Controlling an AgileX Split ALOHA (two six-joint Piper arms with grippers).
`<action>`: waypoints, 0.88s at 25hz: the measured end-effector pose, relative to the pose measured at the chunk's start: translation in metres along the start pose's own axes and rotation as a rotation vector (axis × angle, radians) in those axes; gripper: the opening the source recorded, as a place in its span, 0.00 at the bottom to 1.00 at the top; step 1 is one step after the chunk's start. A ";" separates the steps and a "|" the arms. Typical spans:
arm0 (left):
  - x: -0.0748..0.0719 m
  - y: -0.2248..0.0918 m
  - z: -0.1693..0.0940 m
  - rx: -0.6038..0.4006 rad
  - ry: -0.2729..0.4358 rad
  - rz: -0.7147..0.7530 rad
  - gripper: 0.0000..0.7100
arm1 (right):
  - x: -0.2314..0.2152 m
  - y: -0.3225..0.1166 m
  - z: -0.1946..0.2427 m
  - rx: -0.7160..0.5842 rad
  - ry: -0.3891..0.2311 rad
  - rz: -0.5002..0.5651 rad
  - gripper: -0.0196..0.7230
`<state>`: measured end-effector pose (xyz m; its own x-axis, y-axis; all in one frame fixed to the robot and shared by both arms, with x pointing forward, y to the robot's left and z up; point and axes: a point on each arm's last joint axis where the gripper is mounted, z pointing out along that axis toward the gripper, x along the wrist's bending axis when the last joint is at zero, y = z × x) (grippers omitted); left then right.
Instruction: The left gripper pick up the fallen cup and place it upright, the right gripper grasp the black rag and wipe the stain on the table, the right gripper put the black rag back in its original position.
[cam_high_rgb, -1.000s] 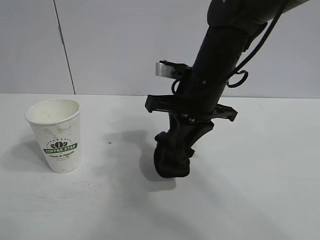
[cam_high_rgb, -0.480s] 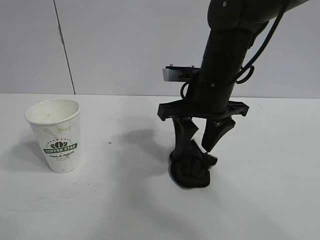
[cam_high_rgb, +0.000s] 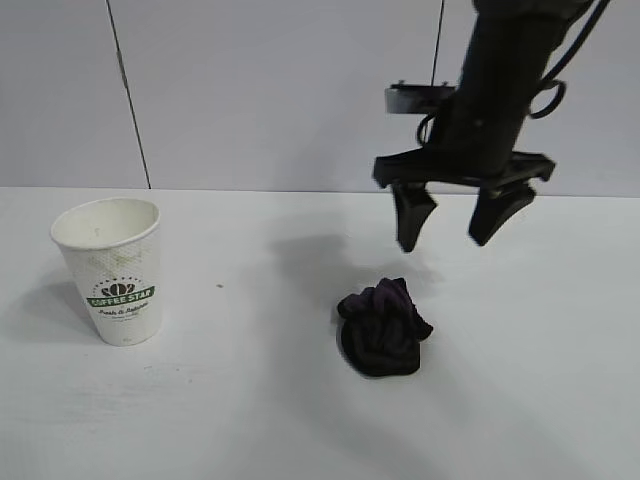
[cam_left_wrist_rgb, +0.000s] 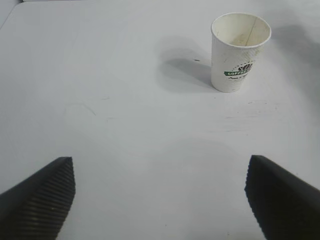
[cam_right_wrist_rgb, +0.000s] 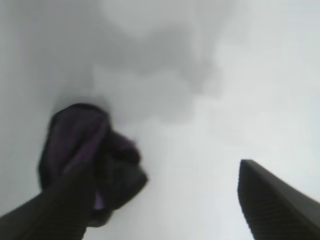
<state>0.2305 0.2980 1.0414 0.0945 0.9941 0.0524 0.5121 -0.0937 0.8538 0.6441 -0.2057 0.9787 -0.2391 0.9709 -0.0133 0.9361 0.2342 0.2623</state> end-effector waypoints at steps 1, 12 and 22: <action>0.000 0.000 0.000 0.000 0.000 0.000 0.93 | -0.018 0.000 -0.007 -0.015 -0.031 0.027 0.76; 0.000 0.000 0.000 0.000 0.000 0.000 0.93 | -0.158 -0.051 -0.138 -0.231 -0.266 0.347 0.76; 0.000 0.000 0.000 0.000 0.000 0.000 0.93 | -0.068 -0.164 -0.350 -0.835 -0.288 0.250 0.76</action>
<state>0.2305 0.2980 1.0414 0.0945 0.9941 0.0524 0.5121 -0.0937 0.8538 0.4164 -0.3280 1.2747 0.1231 0.9897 -0.0729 0.4348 0.0123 0.9004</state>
